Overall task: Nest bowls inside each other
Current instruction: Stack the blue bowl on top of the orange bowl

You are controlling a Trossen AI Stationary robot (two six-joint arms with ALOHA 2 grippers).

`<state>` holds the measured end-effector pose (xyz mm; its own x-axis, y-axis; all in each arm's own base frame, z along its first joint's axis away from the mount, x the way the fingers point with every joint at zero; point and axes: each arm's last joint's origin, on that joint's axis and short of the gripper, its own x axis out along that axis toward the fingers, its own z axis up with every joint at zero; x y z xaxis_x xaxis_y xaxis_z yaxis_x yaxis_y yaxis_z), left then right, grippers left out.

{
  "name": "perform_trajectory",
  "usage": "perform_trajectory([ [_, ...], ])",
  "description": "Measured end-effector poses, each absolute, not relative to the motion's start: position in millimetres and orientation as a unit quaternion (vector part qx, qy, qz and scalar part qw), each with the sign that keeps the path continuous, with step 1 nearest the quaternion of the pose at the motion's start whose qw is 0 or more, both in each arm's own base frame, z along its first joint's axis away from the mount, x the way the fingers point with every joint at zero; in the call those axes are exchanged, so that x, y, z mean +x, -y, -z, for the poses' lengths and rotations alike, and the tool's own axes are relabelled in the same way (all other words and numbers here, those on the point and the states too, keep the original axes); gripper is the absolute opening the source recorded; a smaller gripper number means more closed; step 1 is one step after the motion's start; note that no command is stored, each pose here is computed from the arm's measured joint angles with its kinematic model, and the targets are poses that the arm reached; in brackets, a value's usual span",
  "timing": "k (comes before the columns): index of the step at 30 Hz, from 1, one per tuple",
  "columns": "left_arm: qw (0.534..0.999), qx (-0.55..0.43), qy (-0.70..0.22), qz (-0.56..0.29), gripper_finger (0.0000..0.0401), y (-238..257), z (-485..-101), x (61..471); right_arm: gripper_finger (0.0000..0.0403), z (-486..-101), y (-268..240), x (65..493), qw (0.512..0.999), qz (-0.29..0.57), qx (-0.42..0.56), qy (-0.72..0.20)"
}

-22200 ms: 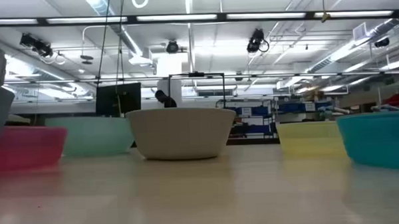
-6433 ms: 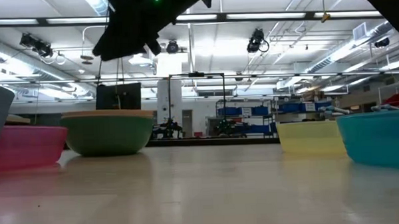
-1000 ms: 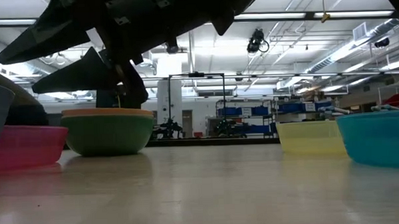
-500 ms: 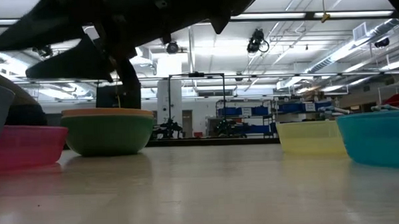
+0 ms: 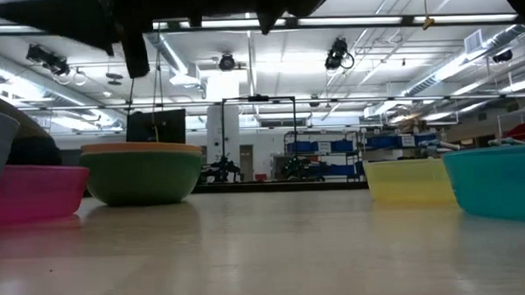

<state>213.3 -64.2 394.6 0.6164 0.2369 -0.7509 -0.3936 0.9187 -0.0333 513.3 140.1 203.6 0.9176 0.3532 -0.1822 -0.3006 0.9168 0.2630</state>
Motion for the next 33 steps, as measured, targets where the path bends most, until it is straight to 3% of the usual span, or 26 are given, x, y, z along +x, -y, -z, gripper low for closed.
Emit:
perform_trajectory([
  [6,0.902,-0.112,-0.381,-0.171,0.0140,65.3,-399.5,216.2,0.0154,-207.4,-139.3,514.7,0.978,-0.159,0.077,-0.109],
  [13,0.932,-0.144,-0.301,-0.141,0.0140,64.9,-437.3,215.0,0.0153,-199.0,-138.5,513.0,0.978,-0.135,0.056,-0.149],
  [27,0.937,-0.153,-0.281,-0.137,0.0140,63.4,-450.3,211.2,0.0156,-176.6,-143.6,501.2,0.921,-0.079,0.238,-0.298],
  [33,0.936,-0.160,-0.280,-0.140,0.0140,63.4,-450.2,211.2,0.0169,-179.9,-144.5,502.9,0.913,-0.089,0.276,-0.286],
])
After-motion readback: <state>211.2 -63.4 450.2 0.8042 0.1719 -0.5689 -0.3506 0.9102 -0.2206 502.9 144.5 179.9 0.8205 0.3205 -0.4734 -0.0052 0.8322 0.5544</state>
